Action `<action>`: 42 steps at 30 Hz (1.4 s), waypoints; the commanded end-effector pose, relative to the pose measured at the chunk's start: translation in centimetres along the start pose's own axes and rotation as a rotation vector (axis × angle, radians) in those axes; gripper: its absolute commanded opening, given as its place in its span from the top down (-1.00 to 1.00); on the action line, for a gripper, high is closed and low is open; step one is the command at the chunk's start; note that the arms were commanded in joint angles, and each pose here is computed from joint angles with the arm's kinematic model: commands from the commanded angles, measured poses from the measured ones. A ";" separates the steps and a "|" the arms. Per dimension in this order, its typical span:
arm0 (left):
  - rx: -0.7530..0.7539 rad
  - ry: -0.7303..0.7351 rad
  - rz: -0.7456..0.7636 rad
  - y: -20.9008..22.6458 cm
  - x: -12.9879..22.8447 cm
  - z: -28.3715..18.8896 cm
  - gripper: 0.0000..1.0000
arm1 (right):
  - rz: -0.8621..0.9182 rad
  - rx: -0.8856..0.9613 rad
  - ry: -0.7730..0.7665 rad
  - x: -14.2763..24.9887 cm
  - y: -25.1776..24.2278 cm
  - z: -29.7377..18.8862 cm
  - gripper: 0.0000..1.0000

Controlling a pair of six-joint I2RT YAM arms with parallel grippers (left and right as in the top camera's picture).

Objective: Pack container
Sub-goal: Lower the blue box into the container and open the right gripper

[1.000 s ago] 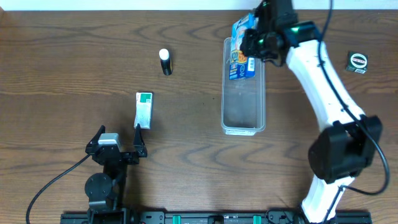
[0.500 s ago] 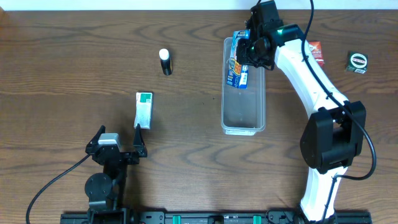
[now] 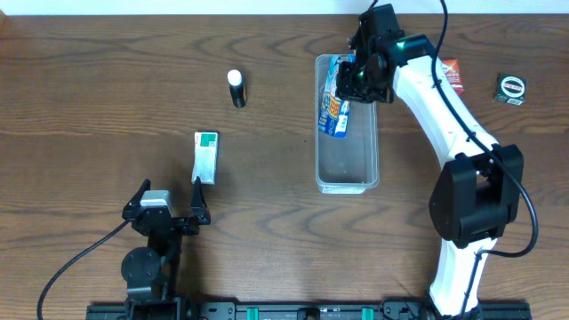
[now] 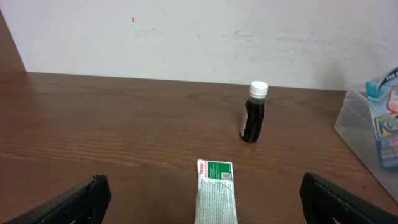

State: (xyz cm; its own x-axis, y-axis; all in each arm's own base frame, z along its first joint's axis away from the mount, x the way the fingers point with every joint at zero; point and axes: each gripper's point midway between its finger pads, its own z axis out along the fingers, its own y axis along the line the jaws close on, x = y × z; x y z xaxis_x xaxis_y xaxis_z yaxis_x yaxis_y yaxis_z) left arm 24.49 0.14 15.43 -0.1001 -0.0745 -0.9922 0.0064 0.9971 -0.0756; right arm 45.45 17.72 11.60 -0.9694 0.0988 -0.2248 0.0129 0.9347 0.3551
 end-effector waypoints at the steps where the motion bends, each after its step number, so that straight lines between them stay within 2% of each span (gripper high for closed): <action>1: 0.002 0.045 0.002 0.1 1.5 0.1 -0.96 | -0.017 -0.028 0.032 0.5 0.1 0.0 0.57; 7: 0.002 0.045 0.002 0.1 1.5 0.1 -0.96 | -0.032 -0.019 0.050 0.7 -0.9 -0.2 0.54; 14: 0.002 0.045 0.002 0.1 1.5 0.1 -0.96 | -0.036 -0.017 0.026 -0.1 -1.6 -0.4 0.38; 21: 0.002 0.045 0.002 0.1 1.5 0.1 -0.96 | -0.047 -0.030 -0.011 -1.0 -1.3 -0.4 0.35; 29: 0.002 0.045 0.002 0.1 1.5 0.1 -0.96 | -0.098 -0.160 -0.035 -1.6 1.7 -0.5 0.61; 31: 0.002 0.045 0.002 0.1 1.5 0.1 -0.96 | -0.118 -0.172 -0.054 -1.9 2.5 -0.4 0.80; 34: 0.002 0.045 0.002 0.1 1.5 0.1 -0.96 | -0.152 -0.186 -0.076 -2.1 3.6 -0.3 0.97; 42: 0.002 0.045 0.002 0.1 1.5 0.1 -0.96 | -0.175 -0.097 -0.052 -1.0 3.6 1.9 0.97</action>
State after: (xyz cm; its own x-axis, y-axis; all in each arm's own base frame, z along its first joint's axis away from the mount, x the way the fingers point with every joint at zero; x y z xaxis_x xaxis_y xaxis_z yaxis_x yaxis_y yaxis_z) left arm 24.49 0.14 15.43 -0.1001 -0.0745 -0.9922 0.0064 0.9971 -0.0756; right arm 47.19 21.17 13.36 -0.9348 -0.0086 -0.3552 -0.1746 0.8817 0.4384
